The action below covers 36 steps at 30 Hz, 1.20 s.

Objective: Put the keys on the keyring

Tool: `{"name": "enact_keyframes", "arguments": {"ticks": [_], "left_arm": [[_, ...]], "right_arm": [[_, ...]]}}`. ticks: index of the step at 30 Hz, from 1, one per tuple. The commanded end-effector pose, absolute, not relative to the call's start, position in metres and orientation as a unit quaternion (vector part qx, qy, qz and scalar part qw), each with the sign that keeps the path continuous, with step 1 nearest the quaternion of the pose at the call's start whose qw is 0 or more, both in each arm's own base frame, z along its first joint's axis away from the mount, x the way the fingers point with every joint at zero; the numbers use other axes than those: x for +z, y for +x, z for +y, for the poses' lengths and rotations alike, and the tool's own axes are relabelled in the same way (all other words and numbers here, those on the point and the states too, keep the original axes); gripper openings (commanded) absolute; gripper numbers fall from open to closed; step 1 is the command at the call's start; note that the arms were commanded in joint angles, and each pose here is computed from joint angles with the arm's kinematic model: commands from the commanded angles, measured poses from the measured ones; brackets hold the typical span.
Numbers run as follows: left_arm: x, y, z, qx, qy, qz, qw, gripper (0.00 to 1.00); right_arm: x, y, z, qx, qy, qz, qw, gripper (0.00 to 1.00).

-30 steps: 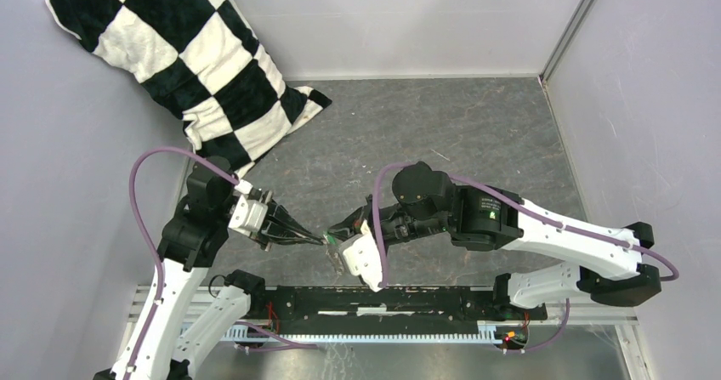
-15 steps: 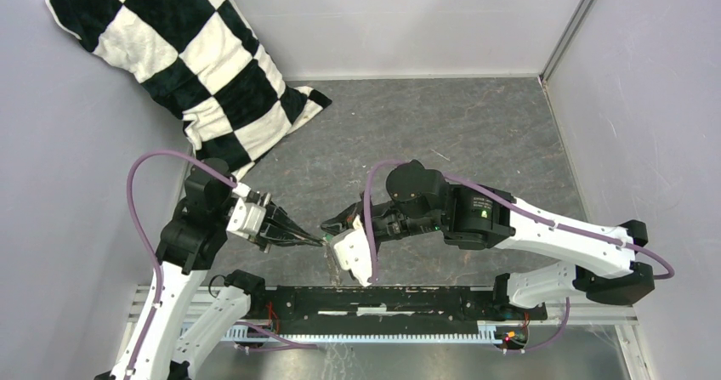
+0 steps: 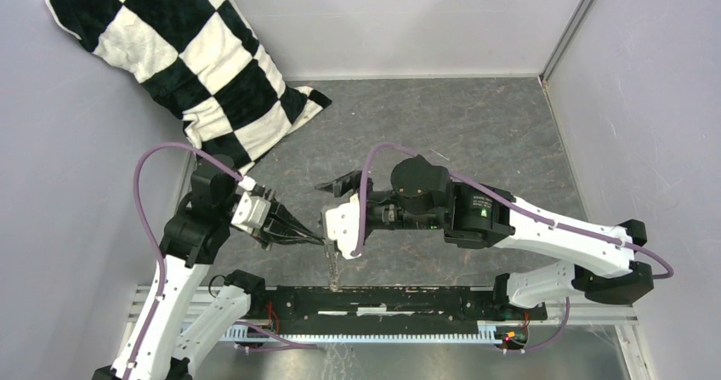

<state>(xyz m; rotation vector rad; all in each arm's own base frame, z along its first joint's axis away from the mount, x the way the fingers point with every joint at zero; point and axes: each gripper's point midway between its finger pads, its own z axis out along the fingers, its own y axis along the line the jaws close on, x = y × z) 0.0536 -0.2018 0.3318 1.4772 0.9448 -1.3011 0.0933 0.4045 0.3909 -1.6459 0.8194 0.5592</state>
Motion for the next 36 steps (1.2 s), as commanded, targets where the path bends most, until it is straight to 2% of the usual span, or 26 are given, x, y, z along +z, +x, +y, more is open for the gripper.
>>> {"name": "enact_keyframes", "arguments": {"ticks": [1, 5, 9, 11, 13, 15, 23, 26, 32, 36], "left_arm": [[0.343, 0.04, -0.2, -0.562, 0.604, 0.348, 0.445, 0.02], [0.342, 0.042, -0.201, -0.566, 0.6, 0.352, 0.442, 0.02], [0.345, 0.045, -0.201, -0.562, 0.602, 0.348, 0.448, 0.02], [0.345, 0.046, -0.201, -0.563, 0.601, 0.35, 0.447, 0.02], [0.344, 0.046, -0.201, -0.563, 0.6, 0.352, 0.447, 0.02], [0.343, 0.045, -0.201, -0.562, 0.6, 0.351, 0.448, 0.02], [0.347, 0.045, -0.2, -0.558, 0.603, 0.348, 0.452, 0.02], [0.348, 0.048, -0.201, -0.551, 0.603, 0.355, 0.455, 0.02], [0.34, 0.067, -0.201, -0.47, 0.614, 0.383, 0.506, 0.02], [0.334, 0.082, -0.201, -0.44, 0.609, 0.409, 0.517, 0.02]], "right_arm": [[0.452, 0.125, 0.373, 0.218, -0.591, 0.413, 0.658, 0.69], [0.452, 0.128, 0.345, 0.229, -0.553, 0.446, 0.666, 0.71], [0.437, 0.112, 0.33, 0.282, -0.539, 0.458, 0.648, 0.61], [0.424, 0.101, 0.328, 0.314, -0.534, 0.467, 0.631, 0.59], [0.406, 0.093, 0.329, 0.339, -0.535, 0.473, 0.613, 0.62], [0.382, 0.104, 0.328, 0.32, -0.521, 0.511, 0.604, 0.7], [0.33, 0.113, 0.336, 0.308, -0.547, 0.519, 0.581, 0.73], [0.28, 0.143, 0.319, 0.266, -0.523, 0.58, 0.566, 0.73], [0.201, 0.164, 0.301, 0.297, -0.442, 0.633, 0.562, 0.79], [0.149, 0.158, 0.303, 0.338, -0.402, 0.644, 0.556, 0.8]]}}
